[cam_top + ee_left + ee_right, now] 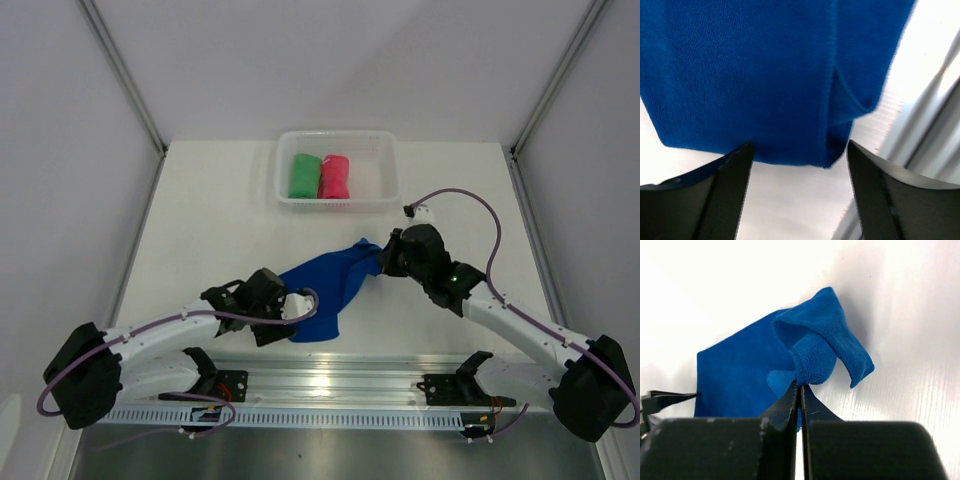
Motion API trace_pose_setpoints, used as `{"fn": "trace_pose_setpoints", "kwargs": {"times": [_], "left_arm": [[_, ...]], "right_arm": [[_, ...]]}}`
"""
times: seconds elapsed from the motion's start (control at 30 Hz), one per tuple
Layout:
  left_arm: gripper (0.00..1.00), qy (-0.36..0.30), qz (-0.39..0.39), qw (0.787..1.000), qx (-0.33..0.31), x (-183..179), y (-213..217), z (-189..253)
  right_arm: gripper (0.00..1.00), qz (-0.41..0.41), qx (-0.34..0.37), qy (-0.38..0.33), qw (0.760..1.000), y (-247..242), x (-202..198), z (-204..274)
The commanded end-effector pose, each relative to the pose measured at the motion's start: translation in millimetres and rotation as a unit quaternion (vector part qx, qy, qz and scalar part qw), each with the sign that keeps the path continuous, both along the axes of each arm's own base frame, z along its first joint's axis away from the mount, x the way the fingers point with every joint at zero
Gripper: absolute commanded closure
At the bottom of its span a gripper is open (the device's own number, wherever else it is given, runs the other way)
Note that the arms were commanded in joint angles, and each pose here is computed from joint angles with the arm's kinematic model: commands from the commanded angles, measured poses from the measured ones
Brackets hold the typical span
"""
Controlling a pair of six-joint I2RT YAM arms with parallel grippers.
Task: Roll the towels
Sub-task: Flatten the towel
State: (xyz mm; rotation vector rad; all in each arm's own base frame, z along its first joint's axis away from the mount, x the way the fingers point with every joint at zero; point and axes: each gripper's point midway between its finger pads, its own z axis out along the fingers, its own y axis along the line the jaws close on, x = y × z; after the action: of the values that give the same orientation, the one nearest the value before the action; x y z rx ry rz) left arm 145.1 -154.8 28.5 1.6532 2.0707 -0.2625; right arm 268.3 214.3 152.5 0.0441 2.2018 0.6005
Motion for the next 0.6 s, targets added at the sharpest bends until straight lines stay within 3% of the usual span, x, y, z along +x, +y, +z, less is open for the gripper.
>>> {"fn": "trace_pose_setpoints", "kwargs": {"times": [0.0, 0.03, 0.07, 0.17, 0.2, 0.27, 0.4, 0.43, 0.57], "left_arm": [[0.25, -0.033, 0.039, 0.999, 0.007, 26, -9, 4], [0.31, -0.035, 0.042, 0.998, 0.008, 29, -11, 1], [0.49, -0.031, 0.045, 0.998, 0.024, 30, -6, -7], [0.75, -0.048, 0.058, 0.996, 0.049, 37, 3, -10], [0.95, -0.06, 0.064, 0.995, 0.052, 42, 6, -5], [0.99, -0.082, 0.088, 0.991, 0.059, 52, 19, 5], [0.99, -0.192, 0.156, 0.968, 0.044, 96, 57, 72], [0.99, -0.248, 0.18, 0.952, 0.012, 111, 64, 118], [0.99, -0.349, 0.229, 0.909, 0.006, 127, 110, 212]], "right_arm": [[1.0, -0.002, -0.025, -0.006, 1.0, -6, 0, 2], [1.0, -0.008, -0.031, -0.005, 0.999, -8, 1, 0], [1.0, -0.008, -0.038, -0.001, 0.999, -11, 0, -3], [1.0, -0.009, -0.04, -0.011, 0.999, -13, 1, 4], [1.0, -0.01, -0.032, -0.022, 0.999, -13, 2, 13], [1.0, -0.008, -0.019, -0.045, 0.999, -12, 5, 31], [1.0, 0.024, 0.036, -0.122, 0.992, 5, 16, 105], [1.0, 0.038, 0.053, -0.139, 0.988, 13, 17, 122], [1.0, 0.082, 0.101, -0.189, 0.973, 38, 19, 181]]}}
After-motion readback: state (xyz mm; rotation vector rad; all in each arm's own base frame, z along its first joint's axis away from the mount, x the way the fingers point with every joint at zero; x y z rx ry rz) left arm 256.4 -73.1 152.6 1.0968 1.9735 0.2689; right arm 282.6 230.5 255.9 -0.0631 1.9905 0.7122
